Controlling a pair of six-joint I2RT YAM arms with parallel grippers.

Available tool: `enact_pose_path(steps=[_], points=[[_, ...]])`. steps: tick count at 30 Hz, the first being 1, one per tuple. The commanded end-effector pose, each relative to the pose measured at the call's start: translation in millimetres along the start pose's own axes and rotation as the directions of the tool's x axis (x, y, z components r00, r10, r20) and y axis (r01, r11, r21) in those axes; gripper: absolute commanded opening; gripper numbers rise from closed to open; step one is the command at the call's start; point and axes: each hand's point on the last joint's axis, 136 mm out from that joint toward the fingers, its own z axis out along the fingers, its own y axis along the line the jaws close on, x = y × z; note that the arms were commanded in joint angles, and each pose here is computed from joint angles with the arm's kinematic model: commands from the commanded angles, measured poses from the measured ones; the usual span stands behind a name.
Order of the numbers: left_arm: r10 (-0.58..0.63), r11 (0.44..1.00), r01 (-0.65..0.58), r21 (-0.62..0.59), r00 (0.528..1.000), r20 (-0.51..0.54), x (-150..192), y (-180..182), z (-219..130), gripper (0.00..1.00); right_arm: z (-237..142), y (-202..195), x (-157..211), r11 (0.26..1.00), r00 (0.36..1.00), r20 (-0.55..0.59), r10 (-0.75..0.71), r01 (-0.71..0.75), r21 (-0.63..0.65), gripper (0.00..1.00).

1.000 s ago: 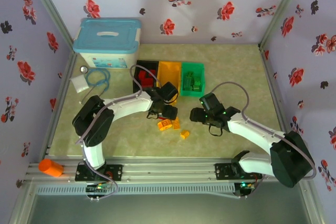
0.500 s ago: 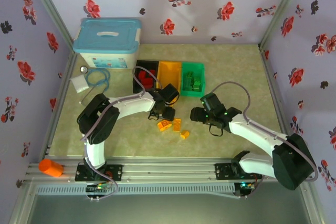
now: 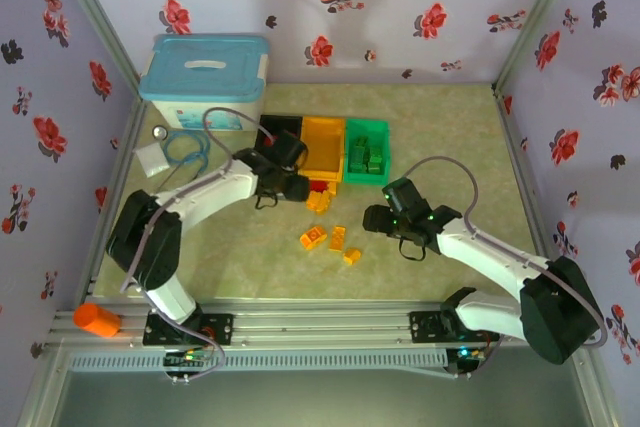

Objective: Sort the legos into containers by color
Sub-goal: Place the lego in the container.

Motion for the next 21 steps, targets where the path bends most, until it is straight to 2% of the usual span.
enact_pose_path(steps=[1, 8, 14, 15, 16, 17, 18, 21], points=[[-0.037, 0.999, 0.037, -0.002, 0.998, 0.043, -31, 23, -14, 0.43, -4, 0, 2, 1.000, 1.000, 0.001, 0.020, -0.020, 0.000, 0.72], [-0.104, 0.994, 0.103, 0.021, 0.993, 0.061, -84, 48, -9, 0.41, -12, -5, 5, 1.000, 1.000, 0.009, 0.021, -0.021, 0.010, 0.72], [-0.111, 0.994, 0.111, 0.004, 0.992, 0.056, -109, 56, 1, 0.42, -18, -10, 7, 1.000, 0.999, 0.024, 0.026, -0.026, 0.011, 0.72], [-0.112, 0.994, 0.113, -0.002, 0.992, 0.053, -112, 58, 2, 0.46, -18, -11, 8, 1.000, 0.999, 0.026, 0.026, -0.026, 0.011, 0.72], [-0.107, 0.994, 0.108, -0.008, 0.993, 0.057, -114, 59, 1, 0.54, -18, -11, 8, 1.000, 0.999, 0.027, 0.027, -0.027, 0.011, 0.71], [-0.096, 0.995, 0.097, -0.008, 0.993, 0.064, -118, 57, -2, 0.69, -19, -12, 9, 1.000, 0.999, 0.026, 0.027, -0.028, 0.012, 0.71], [-0.088, 0.996, 0.089, -0.003, 0.993, 0.079, -121, 55, -7, 0.78, -19, -13, 10, 1.000, 0.999, 0.025, 0.027, -0.027, 0.012, 0.71], [-0.073, 0.997, 0.074, -0.001, 0.989, 0.132, -127, 51, -26, 0.82, -17, -15, 13, 0.999, 0.999, 0.022, 0.031, -0.032, 0.014, 0.71]])
